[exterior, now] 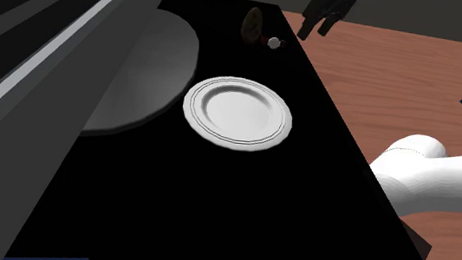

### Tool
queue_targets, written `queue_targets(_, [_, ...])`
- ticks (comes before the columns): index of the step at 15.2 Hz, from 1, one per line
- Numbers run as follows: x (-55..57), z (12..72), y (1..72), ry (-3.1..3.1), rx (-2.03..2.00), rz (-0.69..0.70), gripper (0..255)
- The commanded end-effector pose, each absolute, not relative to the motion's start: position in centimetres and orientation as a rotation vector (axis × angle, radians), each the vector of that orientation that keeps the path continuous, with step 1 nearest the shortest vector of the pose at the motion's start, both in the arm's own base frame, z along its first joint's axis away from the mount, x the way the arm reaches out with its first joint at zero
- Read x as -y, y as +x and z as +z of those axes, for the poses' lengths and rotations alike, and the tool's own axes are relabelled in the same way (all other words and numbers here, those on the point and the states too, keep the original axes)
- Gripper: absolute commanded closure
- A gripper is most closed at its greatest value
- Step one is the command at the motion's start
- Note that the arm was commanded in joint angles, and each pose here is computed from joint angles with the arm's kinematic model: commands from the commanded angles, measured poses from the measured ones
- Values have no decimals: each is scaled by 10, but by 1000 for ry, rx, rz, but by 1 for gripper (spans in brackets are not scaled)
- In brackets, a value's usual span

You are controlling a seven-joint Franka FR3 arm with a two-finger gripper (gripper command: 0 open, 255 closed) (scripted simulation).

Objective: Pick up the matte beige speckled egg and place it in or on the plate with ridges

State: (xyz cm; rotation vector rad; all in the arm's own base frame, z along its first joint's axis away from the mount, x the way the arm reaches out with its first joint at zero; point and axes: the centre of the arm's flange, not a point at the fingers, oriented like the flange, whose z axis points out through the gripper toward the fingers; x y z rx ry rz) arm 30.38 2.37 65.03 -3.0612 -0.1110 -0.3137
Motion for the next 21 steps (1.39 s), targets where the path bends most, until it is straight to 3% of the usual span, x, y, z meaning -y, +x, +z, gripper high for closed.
queue_targets(1, [-24, 650, 304, -3061, 111, -314, 0])
queue_targets(15, [-32, 656, 544, -2734, 1164, 223, 0])
queue_targets(21, [-35, 625, 538, -2734, 1164, 223, 0])
